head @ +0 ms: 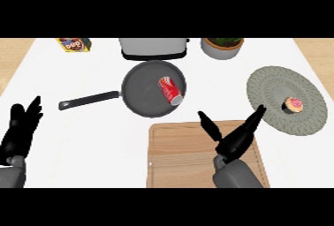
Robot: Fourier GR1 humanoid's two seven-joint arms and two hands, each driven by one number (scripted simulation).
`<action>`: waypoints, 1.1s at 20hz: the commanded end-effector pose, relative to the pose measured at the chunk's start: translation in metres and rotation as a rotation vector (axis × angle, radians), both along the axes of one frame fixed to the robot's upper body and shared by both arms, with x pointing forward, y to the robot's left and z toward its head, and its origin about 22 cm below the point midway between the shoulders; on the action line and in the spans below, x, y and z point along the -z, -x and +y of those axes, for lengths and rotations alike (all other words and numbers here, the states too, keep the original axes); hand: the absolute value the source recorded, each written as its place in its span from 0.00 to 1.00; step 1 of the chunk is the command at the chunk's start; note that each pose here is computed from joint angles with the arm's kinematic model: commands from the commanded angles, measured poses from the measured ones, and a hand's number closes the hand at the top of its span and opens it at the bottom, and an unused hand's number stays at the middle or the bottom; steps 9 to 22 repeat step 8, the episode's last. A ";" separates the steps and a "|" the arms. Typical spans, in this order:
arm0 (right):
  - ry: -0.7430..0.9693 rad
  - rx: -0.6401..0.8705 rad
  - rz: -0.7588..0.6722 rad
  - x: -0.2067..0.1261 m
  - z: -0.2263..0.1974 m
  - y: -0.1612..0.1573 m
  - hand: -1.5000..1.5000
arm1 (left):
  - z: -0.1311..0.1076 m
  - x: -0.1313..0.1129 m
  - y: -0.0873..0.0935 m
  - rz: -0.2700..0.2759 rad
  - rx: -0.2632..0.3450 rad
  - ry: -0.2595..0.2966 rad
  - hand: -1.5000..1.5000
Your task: Pick the can from the cutting board and place it in the pan
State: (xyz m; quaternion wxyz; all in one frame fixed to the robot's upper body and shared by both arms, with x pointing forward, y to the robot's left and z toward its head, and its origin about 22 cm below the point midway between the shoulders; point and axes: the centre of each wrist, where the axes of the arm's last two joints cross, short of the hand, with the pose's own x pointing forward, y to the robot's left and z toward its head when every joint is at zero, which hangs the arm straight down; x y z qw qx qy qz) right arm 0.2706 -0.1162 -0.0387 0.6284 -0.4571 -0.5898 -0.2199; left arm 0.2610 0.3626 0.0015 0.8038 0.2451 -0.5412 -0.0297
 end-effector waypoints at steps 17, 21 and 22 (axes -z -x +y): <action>0.024 0.009 0.001 -0.029 -0.006 0.155 0.00 | 0.000 -0.001 0.011 -0.018 0.002 0.003 0.50; 0.024 0.009 0.001 -0.029 -0.006 0.155 0.00 | 0.000 -0.001 0.011 -0.018 0.002 0.003 0.50; 0.024 0.009 0.001 -0.029 -0.006 0.155 0.00 | 0.000 -0.001 0.011 -0.018 0.002 0.003 0.50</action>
